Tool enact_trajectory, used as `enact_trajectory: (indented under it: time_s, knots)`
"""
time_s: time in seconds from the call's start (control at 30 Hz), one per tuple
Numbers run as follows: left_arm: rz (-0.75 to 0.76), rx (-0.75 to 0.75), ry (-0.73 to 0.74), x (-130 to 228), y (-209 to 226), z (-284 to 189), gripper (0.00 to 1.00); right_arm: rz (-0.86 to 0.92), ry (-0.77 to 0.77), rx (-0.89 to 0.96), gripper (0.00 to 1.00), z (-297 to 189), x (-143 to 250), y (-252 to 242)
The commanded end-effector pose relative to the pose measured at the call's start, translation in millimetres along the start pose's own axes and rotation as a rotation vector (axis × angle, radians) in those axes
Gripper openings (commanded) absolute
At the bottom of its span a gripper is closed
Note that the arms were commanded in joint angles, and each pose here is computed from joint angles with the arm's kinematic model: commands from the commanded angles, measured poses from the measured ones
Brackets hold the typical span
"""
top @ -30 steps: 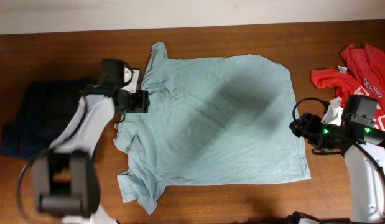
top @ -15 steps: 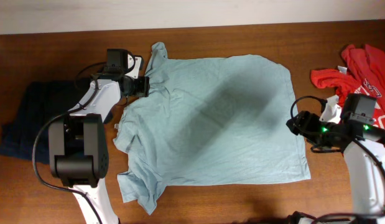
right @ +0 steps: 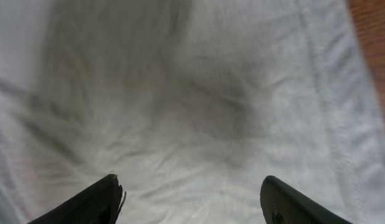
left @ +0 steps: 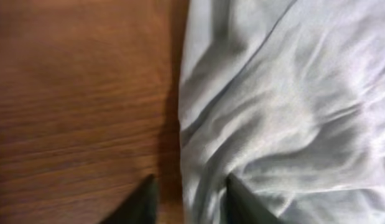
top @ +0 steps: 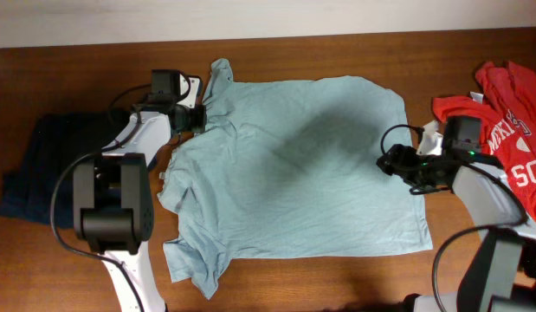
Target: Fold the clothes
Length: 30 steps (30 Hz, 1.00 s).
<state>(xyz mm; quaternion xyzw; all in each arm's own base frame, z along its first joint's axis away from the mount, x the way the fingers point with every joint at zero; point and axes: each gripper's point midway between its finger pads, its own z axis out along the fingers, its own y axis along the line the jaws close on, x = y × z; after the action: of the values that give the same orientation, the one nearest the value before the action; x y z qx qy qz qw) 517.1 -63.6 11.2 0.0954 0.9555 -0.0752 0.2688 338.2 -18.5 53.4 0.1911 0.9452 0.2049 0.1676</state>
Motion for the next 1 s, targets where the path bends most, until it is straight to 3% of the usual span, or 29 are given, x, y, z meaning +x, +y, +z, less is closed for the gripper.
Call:
enact_trajectory:
  time_s: [0.0, 0.1, 0.2, 0.3, 0.33, 0.43, 0.53, 0.7, 0.77, 0.87, 0.97]
  knots:
    - [-0.003, 0.029, 0.01, 3.9, -0.9, 11.6, 0.25, 0.06, -0.004, 0.094, 0.76, 10.1, -4.0, -15.9]
    - [-0.004, 0.027, 0.006, 2.9, 0.3, 11.5, 0.13, 0.069, 0.003, 0.139, 0.75, 16.1, -3.4, -26.5]
    - [-0.015, 0.011, -0.016, -5.9, 10.5, 7.5, 0.05, 0.08, 0.02, 0.215, 0.65, 23.2, 0.2, -43.6]
    - [-0.035, -0.006, -0.048, -25.1, 26.3, -3.7, 0.03, 0.111, 0.037, 0.28, 0.44, 27.5, 5.2, -57.5]
    - [-0.05, -0.021, -0.073, -41.3, 38.3, -14.6, 0.03, 0.142, 0.045, 0.323, 0.29, 29.7, 8.3, -66.6]
    - [-0.062, -0.04, -0.117, -64.4, 53.2, -30.5, 0.03, 0.174, 0.059, 0.349, 0.16, 33.4, 12.7, -73.5]
    - [-0.067, -0.054, -0.155, -81.1, 62.9, -42.3, 0.03, 0.173, 0.059, 0.357, 0.11, 33.3, 12.8, -75.1]
    - [-0.067, -0.058, -0.169, -87.3, 65.3, -46.4, 0.05, 0.178, 0.061, 0.365, 0.1, 32.8, 13.7, -76.3]
    - [-0.069, -0.058, -0.161, -85.2, 65.1, -45.9, 0.16, 0.179, 0.064, 0.365, 0.1, 32.7, 14.6, -76.4]
    - [-0.074, -0.083, -0.145, -81.3, 69.4, -45.6, 0.46, 0.179, 0.068, 0.366, 0.11, 32.5, 15.4, -76.5]
    - [-0.087, -0.131, -0.085, -66.6, 77.5, -45.0, 0.6, 0.18, 0.082, 0.37, 0.28, 31.7, 18.9, -77.3]
